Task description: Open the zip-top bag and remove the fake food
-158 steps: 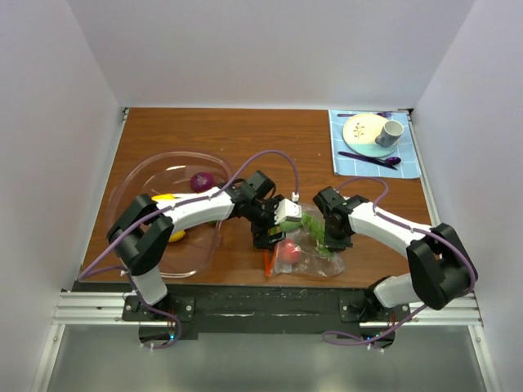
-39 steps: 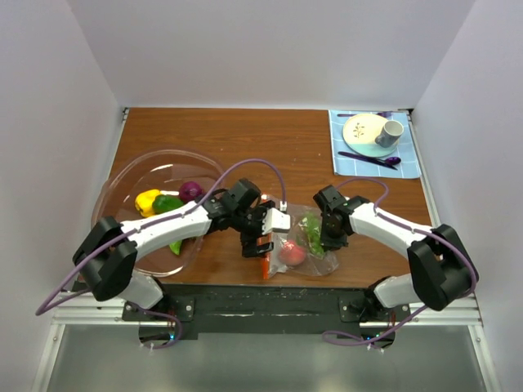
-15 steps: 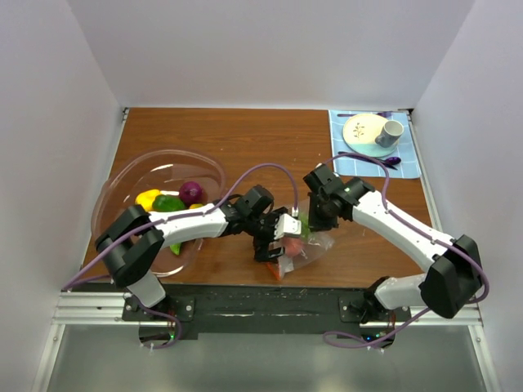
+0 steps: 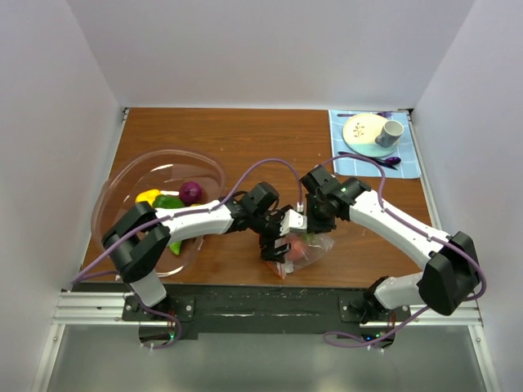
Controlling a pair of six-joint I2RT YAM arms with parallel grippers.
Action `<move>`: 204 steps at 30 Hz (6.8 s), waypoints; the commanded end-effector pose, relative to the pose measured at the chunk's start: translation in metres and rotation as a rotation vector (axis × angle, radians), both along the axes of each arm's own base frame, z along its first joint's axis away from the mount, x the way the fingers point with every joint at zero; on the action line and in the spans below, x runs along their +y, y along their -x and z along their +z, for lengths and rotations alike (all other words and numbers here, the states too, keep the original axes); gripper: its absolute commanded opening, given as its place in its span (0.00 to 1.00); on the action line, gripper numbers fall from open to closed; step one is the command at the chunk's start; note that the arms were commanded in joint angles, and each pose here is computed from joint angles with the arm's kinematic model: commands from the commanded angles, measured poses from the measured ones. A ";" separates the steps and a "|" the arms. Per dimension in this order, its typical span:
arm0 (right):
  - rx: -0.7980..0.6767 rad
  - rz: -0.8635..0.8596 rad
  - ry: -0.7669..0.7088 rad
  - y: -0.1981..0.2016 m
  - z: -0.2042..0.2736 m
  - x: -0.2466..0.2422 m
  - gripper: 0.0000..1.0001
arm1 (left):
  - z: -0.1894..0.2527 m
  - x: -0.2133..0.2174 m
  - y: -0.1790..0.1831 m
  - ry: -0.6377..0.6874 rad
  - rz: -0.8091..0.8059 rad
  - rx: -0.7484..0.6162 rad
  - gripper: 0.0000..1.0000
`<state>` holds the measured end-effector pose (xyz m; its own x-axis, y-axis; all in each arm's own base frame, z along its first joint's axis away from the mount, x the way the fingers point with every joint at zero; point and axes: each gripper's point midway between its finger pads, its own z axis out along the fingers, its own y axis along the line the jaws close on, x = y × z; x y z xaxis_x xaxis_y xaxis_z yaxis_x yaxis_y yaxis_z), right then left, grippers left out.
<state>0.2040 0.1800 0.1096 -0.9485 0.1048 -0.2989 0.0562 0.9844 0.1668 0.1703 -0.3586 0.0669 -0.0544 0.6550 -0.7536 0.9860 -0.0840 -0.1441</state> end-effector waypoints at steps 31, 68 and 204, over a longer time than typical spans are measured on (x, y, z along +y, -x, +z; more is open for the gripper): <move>-0.057 -0.062 0.112 0.025 0.002 -0.040 0.26 | 0.024 -0.006 -0.042 -0.013 0.148 -0.015 1.00; -0.115 -0.045 0.191 0.006 0.038 -0.045 0.00 | -0.008 0.052 -0.048 -0.077 0.188 -0.042 1.00; 0.091 -0.050 0.207 0.060 -0.101 -0.057 0.00 | -0.007 0.000 -0.037 0.088 0.023 -0.029 0.55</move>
<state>0.1348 0.1102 0.0120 -0.9779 0.0725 -0.1961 0.0944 0.9900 -0.1050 0.2054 -0.3360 0.0436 -0.0825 0.6358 -0.7674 0.9821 -0.0791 -0.1711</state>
